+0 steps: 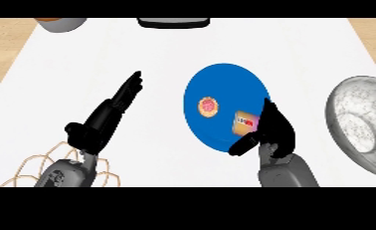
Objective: Pick the can from the plate and place it in the bowl
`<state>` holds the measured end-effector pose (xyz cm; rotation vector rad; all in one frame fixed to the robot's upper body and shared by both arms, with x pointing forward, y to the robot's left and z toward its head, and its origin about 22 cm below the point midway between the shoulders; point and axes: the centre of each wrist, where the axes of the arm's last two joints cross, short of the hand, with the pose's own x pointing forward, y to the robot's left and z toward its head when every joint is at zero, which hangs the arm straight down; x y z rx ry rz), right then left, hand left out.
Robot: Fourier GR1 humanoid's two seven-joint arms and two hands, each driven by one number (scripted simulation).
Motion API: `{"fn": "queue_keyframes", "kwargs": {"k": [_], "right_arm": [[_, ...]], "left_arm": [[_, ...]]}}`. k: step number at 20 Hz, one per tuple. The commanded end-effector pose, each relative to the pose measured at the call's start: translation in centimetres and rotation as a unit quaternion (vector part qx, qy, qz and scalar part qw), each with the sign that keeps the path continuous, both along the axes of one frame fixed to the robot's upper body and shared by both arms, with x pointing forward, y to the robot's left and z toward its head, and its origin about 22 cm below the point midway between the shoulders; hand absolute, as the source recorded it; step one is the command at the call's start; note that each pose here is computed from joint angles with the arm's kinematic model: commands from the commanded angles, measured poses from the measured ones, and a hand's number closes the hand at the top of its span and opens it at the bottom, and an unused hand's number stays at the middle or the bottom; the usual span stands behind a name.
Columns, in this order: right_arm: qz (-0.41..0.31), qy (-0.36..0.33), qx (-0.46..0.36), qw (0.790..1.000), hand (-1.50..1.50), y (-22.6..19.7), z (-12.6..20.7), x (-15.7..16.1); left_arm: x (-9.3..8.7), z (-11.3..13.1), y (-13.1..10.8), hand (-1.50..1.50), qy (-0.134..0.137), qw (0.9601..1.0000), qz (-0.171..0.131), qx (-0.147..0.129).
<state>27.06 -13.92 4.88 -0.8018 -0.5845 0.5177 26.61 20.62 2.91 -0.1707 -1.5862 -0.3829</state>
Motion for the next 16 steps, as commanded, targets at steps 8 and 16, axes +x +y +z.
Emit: {"fn": "queue_keyframes", "kwargs": {"k": [8, 16], "right_arm": [[-0.052, 0.002, -0.055, 0.997, 1.5, 0.5, -0.7, 1.2], [-0.306, -0.007, -0.068, 0.95, 1.5, -12.1, 1.5, 7.3]], "left_arm": [[0.5, 0.6, 0.5, 0.0, -0.005, 1.0, 0.002, 0.001], [-0.3, 1.0, -0.9, 0.0, -0.019, 0.9997, -0.012, -0.007]]}}
